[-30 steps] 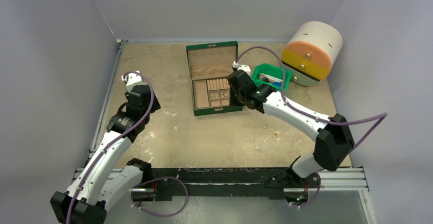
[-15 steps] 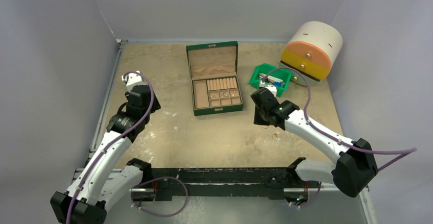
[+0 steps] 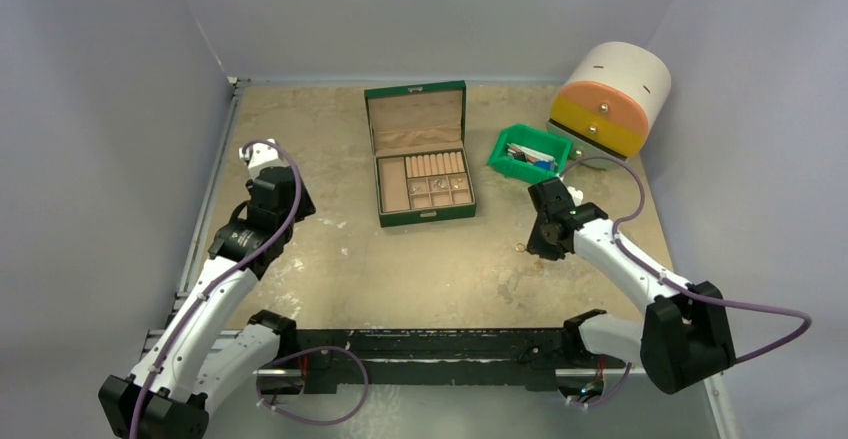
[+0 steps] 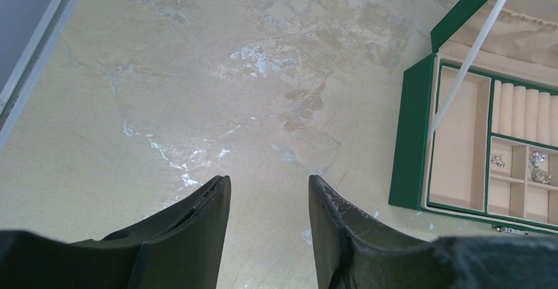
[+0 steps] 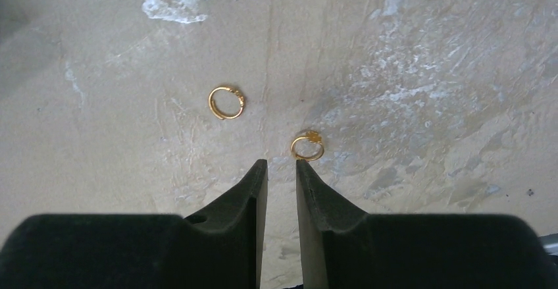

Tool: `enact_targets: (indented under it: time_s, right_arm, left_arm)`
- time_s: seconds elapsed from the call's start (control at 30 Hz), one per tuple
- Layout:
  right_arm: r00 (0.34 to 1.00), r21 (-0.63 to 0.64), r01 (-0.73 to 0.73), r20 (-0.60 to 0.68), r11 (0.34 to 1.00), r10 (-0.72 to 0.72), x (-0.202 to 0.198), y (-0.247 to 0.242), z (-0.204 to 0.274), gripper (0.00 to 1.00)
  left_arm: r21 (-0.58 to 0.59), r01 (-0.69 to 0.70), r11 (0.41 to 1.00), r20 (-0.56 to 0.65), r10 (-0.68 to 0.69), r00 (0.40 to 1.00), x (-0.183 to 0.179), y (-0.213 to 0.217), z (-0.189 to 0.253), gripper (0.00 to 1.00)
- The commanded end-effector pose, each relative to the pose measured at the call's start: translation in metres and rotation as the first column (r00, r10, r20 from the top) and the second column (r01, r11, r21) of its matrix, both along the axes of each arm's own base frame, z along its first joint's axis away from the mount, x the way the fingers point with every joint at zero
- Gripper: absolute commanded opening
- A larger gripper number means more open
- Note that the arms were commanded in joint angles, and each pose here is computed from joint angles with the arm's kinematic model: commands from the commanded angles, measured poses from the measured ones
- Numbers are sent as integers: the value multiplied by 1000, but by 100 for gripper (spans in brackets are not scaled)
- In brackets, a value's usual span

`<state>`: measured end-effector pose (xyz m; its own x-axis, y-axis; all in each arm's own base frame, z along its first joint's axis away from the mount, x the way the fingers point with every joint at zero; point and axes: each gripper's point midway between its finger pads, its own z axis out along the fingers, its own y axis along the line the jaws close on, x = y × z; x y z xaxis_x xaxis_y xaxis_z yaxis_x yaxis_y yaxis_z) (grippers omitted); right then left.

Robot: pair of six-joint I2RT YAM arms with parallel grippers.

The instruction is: Organize the mixed jewelry

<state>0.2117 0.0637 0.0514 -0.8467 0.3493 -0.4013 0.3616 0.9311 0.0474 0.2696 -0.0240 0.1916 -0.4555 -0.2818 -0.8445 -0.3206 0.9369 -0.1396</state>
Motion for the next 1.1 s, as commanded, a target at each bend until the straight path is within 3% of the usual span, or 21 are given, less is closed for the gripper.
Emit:
enact_targets:
  time_s: [0.0, 0.53, 1.07]
  right_arm:
    - [997, 9, 66, -35, 998, -65, -7, -7, -5, 25]
    - [975, -23, 217, -54, 976, -218, -7, -25, -19, 25]
    - [969, 1, 232, -88, 973, -231, -6, -26, -28, 24]
  left_arm:
    - [-14, 11, 1000, 66, -11, 998, 7, -3, 19, 46]
    - [-17, 17, 1000, 71, -15, 997, 7, -4, 21, 46]
    - [-18, 15, 1000, 77, -14, 997, 6, -3, 22, 46]
